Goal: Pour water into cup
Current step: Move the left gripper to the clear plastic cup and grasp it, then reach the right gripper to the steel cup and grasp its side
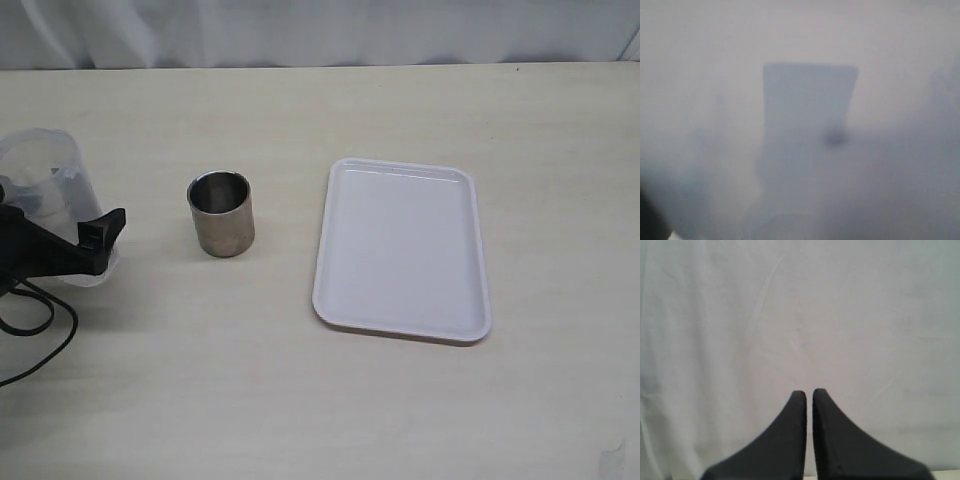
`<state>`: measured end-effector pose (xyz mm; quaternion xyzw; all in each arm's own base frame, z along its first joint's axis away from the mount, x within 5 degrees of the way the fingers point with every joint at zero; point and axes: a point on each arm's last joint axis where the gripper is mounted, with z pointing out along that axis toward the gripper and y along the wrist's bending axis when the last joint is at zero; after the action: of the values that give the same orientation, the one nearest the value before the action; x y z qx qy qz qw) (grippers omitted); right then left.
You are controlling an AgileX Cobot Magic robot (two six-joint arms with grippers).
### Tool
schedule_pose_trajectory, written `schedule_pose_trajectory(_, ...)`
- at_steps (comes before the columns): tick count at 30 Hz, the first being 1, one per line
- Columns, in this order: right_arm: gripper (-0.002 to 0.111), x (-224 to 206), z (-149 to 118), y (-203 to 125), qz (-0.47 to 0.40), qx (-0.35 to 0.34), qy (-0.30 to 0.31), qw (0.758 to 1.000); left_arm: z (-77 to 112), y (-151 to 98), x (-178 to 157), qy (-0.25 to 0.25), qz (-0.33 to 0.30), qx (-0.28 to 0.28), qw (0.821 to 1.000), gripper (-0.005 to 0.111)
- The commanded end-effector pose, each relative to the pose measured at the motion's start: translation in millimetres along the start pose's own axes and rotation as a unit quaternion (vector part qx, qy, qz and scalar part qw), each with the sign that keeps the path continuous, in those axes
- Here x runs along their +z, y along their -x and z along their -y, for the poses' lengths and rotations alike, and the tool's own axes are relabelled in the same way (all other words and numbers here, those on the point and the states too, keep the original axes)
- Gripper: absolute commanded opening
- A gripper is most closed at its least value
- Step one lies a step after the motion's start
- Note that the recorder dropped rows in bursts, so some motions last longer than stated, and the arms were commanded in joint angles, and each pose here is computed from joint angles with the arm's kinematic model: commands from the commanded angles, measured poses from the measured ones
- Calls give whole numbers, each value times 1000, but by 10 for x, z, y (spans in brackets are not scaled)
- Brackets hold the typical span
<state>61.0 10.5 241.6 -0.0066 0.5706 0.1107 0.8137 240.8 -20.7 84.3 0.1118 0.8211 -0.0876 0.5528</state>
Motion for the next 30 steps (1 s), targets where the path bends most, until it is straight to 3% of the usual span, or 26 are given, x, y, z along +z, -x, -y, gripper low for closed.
schedule_pose_trajectory(1,7,67,-70,-43,-14,-17,43,999,12,29,26,-6,11,-2,1000,105)
schedule_pose_trajectory(6,24,151,-119,-103,-35,-12,74,997,12,29,26,-6,11,-2,1000,103)
schedule_pose_trajectory(9,39,197,-125,-142,-49,-10,81,995,16,29,26,-8,11,-3,1000,90)
schedule_pose_trajectory(14,62,261,-205,-201,-59,-33,133,989,71,27,23,-38,10,7,999,40)
schedule_pose_trajectory(15,72,294,-232,-229,-62,-30,152,986,112,25,19,-61,9,10,998,16)
schedule_pose_trajectory(16,76,311,-236,-248,-67,-26,155,985,120,24,18,-65,9,8,998,4)
schedule_pose_trajectory(17,84,350,-245,-332,-96,-27,167,981,124,24,18,-68,9,8,998,0)
schedule_pose_trajectory(22,89,711,-392,-467,-155,-13,277,948,124,24,18,-68,9,8,998,0)
schedule_pose_trajectory(30,89,1579,-425,-1139,-223,24,399,889,124,24,18,-68,9,8,998,0)
